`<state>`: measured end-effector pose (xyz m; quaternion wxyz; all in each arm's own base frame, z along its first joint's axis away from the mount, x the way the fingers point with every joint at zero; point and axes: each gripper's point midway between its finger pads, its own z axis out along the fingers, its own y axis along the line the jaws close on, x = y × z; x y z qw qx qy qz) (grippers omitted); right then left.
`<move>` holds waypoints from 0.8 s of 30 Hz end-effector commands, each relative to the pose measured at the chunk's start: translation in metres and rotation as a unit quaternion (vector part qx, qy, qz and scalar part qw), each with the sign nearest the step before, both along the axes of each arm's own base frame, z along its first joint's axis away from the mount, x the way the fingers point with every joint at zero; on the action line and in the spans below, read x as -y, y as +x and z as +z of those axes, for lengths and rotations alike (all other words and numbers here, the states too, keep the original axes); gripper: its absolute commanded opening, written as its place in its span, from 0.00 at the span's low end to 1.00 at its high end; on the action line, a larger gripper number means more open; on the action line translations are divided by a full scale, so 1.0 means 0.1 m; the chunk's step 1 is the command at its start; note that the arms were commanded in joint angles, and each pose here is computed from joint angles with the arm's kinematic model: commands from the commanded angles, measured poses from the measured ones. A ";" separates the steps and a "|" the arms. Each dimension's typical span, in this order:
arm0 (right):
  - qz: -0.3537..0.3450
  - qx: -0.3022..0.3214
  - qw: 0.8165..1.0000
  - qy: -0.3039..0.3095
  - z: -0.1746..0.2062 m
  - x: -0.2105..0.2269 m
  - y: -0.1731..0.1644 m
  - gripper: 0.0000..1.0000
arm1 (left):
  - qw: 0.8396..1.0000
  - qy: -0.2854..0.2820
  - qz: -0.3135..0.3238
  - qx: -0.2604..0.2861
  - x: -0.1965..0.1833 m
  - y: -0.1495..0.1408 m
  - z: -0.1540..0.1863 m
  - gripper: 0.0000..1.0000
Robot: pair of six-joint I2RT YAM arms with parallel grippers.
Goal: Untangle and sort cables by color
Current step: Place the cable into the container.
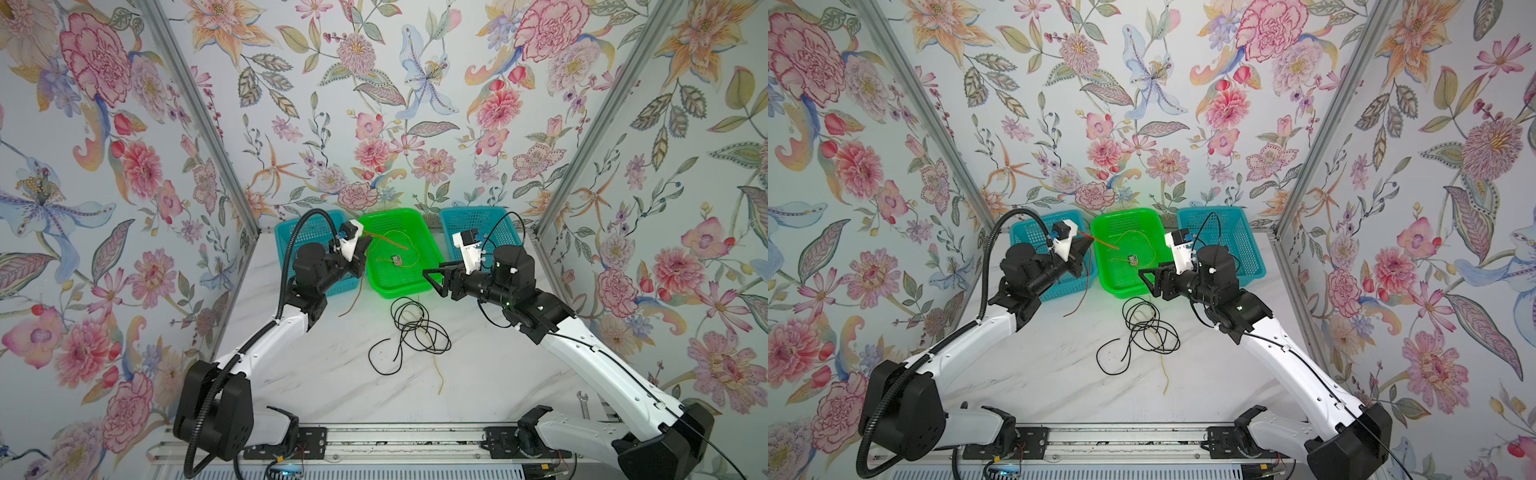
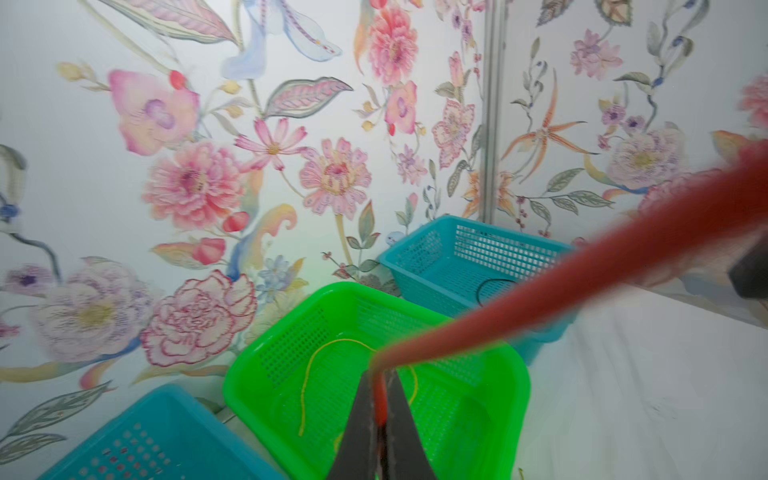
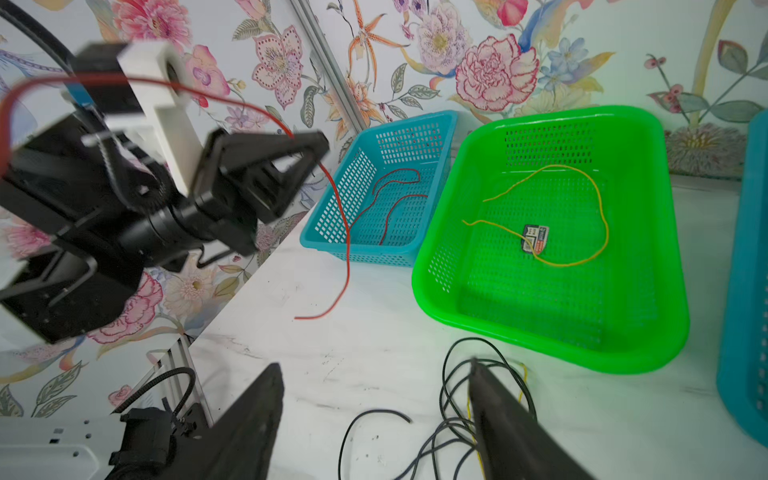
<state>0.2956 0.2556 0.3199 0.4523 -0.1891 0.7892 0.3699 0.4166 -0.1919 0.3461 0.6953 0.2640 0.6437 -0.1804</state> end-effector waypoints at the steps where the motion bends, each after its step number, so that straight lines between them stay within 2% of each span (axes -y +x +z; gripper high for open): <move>1: -0.005 -0.022 1.000 -0.008 -0.20 0.03 -0.03 0.71 | 0.998 0.003 0.065 -0.001 -0.42 0.34 0.11 0.00; 5: -0.007 -0.047 0.999 -0.023 -0.49 0.03 -0.04 0.72 | 0.994 0.001 0.110 0.004 -0.77 0.75 0.21 0.00; 8: -0.007 -0.058 0.998 -0.030 -0.63 0.03 -0.06 0.72 | 0.991 0.024 0.134 -0.014 -0.91 1.15 0.06 0.00; 15: -0.011 -0.070 0.997 -0.043 -0.80 0.05 -0.07 0.72 | 0.976 0.075 0.183 -0.092 -1.17 1.93 -0.60 0.00; 18: -0.011 -0.071 0.996 -0.046 -0.82 0.05 -0.07 0.72 | 0.966 0.089 0.204 -0.131 -1.24 2.12 -0.98 0.00; 24: -0.008 -0.075 0.996 -0.050 -0.87 0.04 -0.08 0.72 | 0.941 0.117 0.261 -0.180 -1.46 2.29 -1.49 0.00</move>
